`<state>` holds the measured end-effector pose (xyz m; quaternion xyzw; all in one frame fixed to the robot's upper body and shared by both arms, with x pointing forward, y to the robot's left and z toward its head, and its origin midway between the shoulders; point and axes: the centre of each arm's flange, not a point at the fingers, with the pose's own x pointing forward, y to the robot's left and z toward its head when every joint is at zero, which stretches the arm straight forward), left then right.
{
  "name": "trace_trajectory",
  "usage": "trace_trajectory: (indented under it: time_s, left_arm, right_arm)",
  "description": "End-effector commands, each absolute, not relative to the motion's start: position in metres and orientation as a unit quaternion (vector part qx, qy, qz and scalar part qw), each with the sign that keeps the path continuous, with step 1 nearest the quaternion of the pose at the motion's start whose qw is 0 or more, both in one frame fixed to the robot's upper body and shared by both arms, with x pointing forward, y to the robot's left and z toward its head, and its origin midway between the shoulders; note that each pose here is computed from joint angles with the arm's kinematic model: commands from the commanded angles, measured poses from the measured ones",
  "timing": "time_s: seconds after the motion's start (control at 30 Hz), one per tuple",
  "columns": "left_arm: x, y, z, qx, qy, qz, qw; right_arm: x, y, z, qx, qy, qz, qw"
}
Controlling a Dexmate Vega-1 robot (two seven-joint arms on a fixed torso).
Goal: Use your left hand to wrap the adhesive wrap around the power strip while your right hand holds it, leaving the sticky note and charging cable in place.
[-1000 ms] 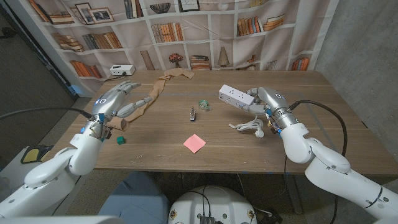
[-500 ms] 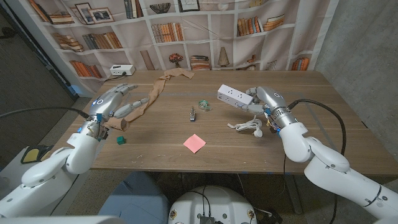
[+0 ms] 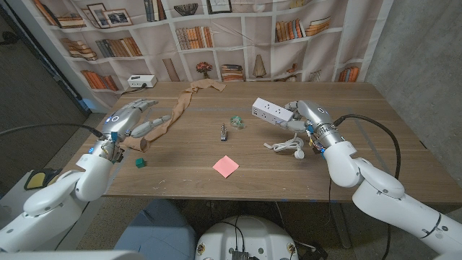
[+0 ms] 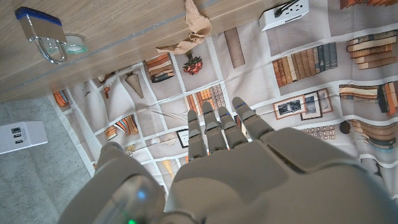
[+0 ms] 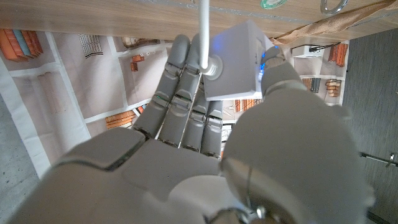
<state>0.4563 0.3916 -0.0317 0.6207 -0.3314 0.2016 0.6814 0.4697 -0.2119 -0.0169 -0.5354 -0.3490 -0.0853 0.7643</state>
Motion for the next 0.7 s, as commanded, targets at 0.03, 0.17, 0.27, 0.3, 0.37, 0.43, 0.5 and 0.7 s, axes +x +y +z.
trace_trajectory:
  time_s: [0.03, 0.17, 0.27, 0.3, 0.37, 0.43, 0.5, 0.7]
  left_arm:
    - [0.46, 0.39, -0.036, 0.619, -0.312, 0.201, 0.692]
    - [0.463, 0.391, -0.039, 0.612, -0.303, 0.21, 0.7]
    - [0.465, 0.39, -0.041, 0.607, -0.288, 0.222, 0.707]
    - [0.466, 0.39, -0.041, 0.605, -0.288, 0.224, 0.708]
    - [0.467, 0.39, -0.043, 0.603, -0.281, 0.23, 0.71]
    - [0.467, 0.389, -0.044, 0.604, -0.28, 0.23, 0.71]
    - [0.467, 0.387, -0.045, 0.61, -0.275, 0.234, 0.705]
    - [0.467, 0.381, -0.047, 0.634, -0.262, 0.245, 0.685]
  right_arm:
    - [0.471, -0.212, -0.017, -0.535, -0.349, -0.084, 0.765]
    - [0.471, -0.212, -0.018, -0.535, -0.348, -0.083, 0.765]
    - [0.471, -0.212, -0.017, -0.535, -0.348, -0.085, 0.765]
    - [0.471, -0.212, -0.017, -0.535, -0.349, -0.084, 0.765]
    - [0.47, -0.212, -0.017, -0.536, -0.349, -0.084, 0.764]
    - [0.47, -0.212, -0.018, -0.536, -0.348, -0.085, 0.765]
    - [0.47, -0.212, -0.018, -0.536, -0.347, -0.084, 0.765]
    - [0.469, -0.211, -0.02, -0.536, -0.346, -0.082, 0.765]
